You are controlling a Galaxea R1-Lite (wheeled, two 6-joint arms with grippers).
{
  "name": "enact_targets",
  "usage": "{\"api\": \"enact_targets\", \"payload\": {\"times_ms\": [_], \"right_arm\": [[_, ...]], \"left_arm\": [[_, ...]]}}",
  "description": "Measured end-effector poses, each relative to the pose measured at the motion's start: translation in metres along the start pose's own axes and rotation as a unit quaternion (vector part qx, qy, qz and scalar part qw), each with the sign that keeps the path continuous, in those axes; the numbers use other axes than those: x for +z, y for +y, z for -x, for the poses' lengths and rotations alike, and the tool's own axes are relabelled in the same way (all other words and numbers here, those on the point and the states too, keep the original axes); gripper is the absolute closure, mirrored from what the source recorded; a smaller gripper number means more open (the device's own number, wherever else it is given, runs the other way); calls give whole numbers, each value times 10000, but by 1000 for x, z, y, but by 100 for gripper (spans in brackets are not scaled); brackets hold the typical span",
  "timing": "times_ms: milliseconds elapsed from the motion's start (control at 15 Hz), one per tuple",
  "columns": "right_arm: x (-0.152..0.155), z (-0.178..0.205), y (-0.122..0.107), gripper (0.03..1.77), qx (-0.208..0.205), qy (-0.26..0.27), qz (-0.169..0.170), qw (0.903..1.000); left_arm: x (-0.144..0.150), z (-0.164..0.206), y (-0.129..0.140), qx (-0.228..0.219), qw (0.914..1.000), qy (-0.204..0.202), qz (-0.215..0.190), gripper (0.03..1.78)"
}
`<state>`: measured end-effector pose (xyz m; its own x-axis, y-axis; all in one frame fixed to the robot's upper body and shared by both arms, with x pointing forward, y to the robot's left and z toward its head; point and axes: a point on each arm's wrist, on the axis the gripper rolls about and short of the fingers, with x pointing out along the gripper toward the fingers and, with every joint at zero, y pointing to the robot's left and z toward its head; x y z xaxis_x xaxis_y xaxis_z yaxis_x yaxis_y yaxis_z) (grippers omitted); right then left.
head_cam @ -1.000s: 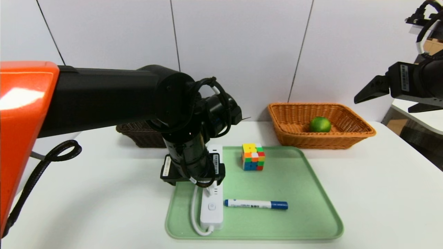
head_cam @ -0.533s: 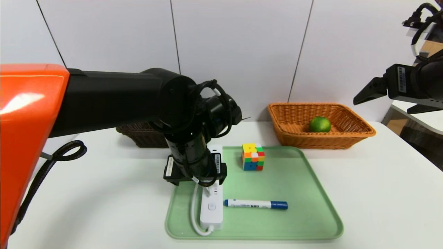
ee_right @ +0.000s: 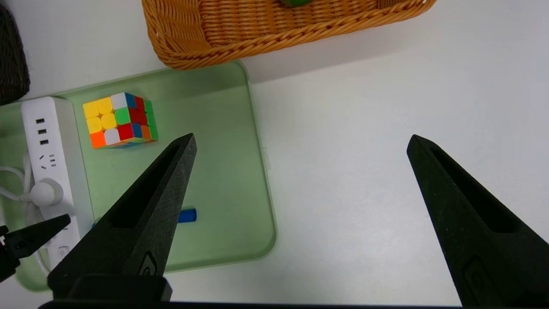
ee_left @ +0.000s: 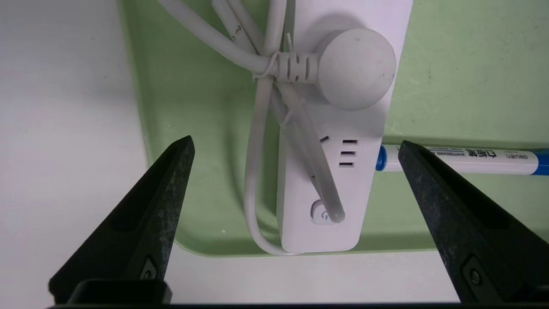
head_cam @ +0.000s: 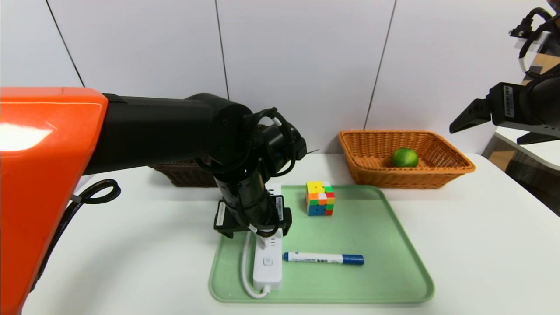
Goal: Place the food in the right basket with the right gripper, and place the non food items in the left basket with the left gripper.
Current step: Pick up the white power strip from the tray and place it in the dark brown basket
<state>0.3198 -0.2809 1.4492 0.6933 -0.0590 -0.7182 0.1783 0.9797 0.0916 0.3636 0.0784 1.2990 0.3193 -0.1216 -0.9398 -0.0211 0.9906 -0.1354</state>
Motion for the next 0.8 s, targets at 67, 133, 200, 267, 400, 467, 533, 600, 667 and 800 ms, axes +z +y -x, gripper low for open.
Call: {"api": "enact_targets", "payload": {"times_ms": [67,133,200,267,400,467,533,600,667,800], "right_arm": [[0,-1,-1,10,1,6,-15,10000],[1,-1,-2,10,-9,13,-23,10000],[1,-1,-2,10,-21,15,-31,10000],[1,-2,-2,10,-26,24,-28,10000],[1,-4,-2,10,-36,40,-27,10000],[1,-4,-2,10,-41,49,-24,10000],[1,-5,-2,10,-37,58,-24,10000],[1,-5,-2,10,-29,67,-25,10000],[1,-5,-2,10,-28,70,-20,10000],[1,-5,-2,10,-29,75,-25,10000]], "left_arm": [[1,-1,1,14,10000,6,14,12],[2,-1,2,26,10000,7,41,12],[4,-2,4,37,10000,6,70,12],[6,-2,7,55,9999,6,109,12],[6,-4,10,100,9998,33,141,12],[6,-4,11,107,9998,38,146,12],[6,-4,11,102,9998,40,155,12],[6,-3,11,97,9998,35,159,12],[6,-2,11,85,9998,29,163,12],[6,-1,12,65,9998,12,176,12]]}}
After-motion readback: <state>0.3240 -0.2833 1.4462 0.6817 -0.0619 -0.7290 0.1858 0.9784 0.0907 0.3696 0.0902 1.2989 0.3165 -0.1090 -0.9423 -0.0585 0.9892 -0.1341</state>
